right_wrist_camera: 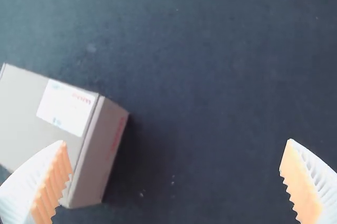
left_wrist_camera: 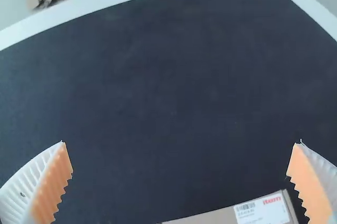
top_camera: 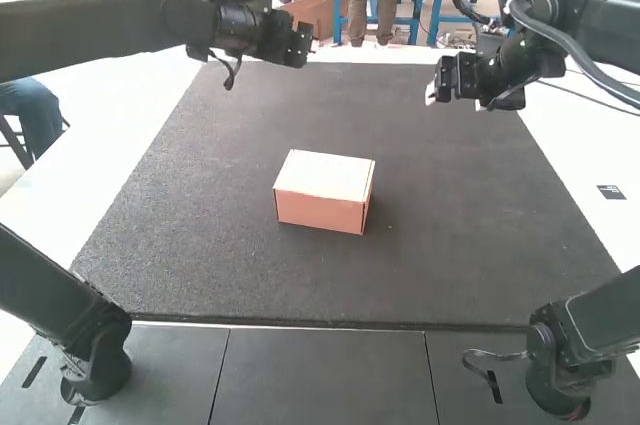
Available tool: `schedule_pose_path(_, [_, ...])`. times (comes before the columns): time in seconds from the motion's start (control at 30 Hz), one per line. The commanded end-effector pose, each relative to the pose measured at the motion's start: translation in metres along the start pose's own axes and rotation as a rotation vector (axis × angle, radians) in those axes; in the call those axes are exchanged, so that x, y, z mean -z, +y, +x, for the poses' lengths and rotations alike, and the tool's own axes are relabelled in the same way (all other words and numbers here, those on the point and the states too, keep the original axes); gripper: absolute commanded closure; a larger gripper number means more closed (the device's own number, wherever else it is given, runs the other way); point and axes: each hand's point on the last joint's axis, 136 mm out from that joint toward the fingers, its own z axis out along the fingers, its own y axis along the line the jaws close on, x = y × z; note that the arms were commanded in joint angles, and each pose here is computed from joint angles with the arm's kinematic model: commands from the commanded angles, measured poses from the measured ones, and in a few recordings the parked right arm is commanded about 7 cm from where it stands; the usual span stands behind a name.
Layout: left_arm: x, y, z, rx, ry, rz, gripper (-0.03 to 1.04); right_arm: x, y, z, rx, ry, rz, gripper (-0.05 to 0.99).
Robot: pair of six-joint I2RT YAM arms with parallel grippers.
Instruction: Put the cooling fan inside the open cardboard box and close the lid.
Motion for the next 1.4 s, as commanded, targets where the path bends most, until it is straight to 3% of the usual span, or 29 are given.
schedule_pose_path(0.0, [0.008, -0.003, 0.004, 0.021, -0.023, 0.036, 0.04, 0.023, 0.0, -0.017, 0.039, -0.121, -0.019, 0.03])
schedule_pose_path(0.27, [0.051, 0.006, 0.0, 0.043, -0.229, 0.032, 0.04, 0.045, 0.002, -0.026, 0.026, -0.331, -0.039, 0.03])
schedule_pose_path(0.43, [0.081, 0.011, 0.015, 0.02, -0.322, 0.034, 0.04, 0.069, -0.006, -0.029, 0.017, -0.495, -0.017, 0.02])
schedule_pose_path(0.77, [0.137, 0.013, 0.047, 0.045, -0.541, 0.074, 0.04, 0.097, -0.034, -0.002, -0.014, -0.688, 0.062, 0.02])
schedule_pose_path(0.97, [0.149, 0.017, 0.077, 0.051, -0.592, 0.069, 0.04, 0.093, -0.05, 0.022, -0.018, -0.74, 0.116, 0.02])
schedule_pose_path(1.37, [0.152, 0.02, 0.131, 0.047, -0.67, 0.059, 0.04, 0.076, -0.057, 0.054, 0.089, -0.83, 0.175, 0.03])
